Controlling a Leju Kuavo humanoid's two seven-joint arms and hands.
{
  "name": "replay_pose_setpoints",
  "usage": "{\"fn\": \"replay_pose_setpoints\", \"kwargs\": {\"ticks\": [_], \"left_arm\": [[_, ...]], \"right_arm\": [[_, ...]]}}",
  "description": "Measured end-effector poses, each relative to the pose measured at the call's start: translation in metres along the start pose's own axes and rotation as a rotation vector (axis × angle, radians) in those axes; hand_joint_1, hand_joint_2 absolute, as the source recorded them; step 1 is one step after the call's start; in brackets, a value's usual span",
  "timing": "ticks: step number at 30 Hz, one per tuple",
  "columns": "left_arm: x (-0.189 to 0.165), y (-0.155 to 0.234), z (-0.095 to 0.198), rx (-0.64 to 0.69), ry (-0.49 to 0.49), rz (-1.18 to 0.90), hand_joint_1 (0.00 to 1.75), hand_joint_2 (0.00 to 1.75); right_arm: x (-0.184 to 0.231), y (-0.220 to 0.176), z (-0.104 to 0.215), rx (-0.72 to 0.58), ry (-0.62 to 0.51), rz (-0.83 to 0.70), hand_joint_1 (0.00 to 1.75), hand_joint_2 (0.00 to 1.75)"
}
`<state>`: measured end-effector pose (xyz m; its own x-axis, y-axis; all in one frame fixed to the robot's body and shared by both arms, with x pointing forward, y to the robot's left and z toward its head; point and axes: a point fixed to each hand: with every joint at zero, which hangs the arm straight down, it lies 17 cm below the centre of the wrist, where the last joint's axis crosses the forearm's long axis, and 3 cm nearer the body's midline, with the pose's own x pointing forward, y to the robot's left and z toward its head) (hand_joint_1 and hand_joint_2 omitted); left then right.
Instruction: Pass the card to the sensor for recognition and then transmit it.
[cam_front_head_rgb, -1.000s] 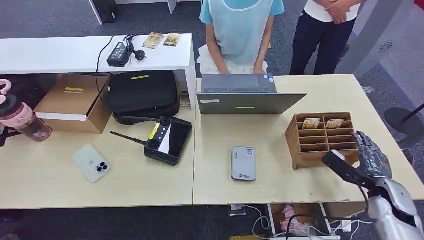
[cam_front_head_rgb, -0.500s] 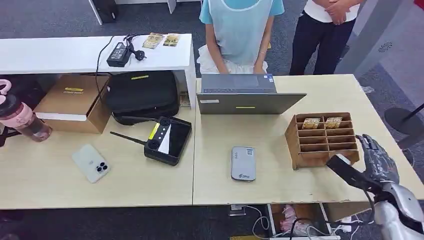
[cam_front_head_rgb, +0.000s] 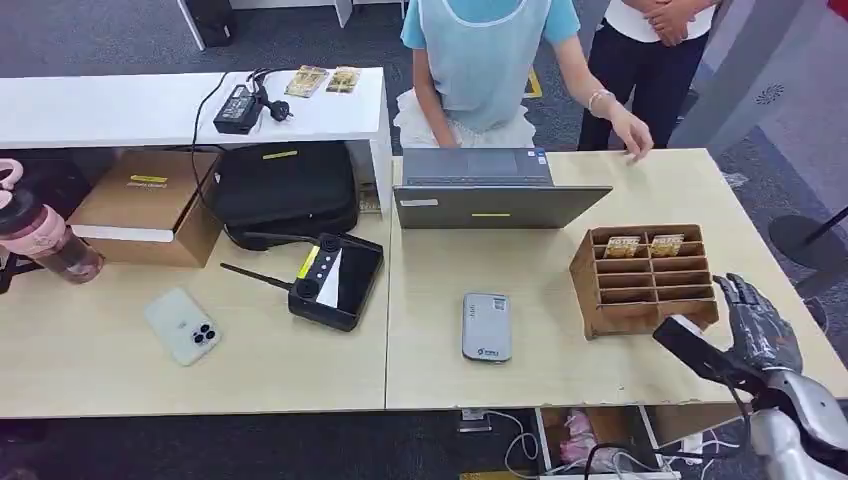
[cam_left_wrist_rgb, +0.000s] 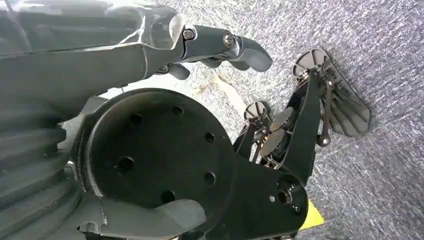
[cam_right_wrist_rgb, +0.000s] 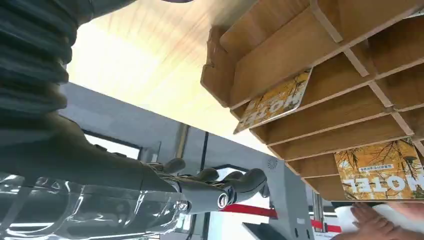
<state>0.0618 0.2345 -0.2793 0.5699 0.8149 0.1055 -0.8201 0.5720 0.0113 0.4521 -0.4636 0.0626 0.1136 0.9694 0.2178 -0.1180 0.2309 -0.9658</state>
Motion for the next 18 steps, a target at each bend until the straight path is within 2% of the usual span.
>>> {"fn": "replay_pose_setpoints", "kwargs": {"ticks": [18], "left_arm": [[-0.002, 0.002, 0.0, 0.008, 0.008, 0.0, 0.0, 1.75]], "right_arm": [[-0.001, -0.01, -0.023, -0.002, -0.014, -0.036, 0.0, 1.75]]}}
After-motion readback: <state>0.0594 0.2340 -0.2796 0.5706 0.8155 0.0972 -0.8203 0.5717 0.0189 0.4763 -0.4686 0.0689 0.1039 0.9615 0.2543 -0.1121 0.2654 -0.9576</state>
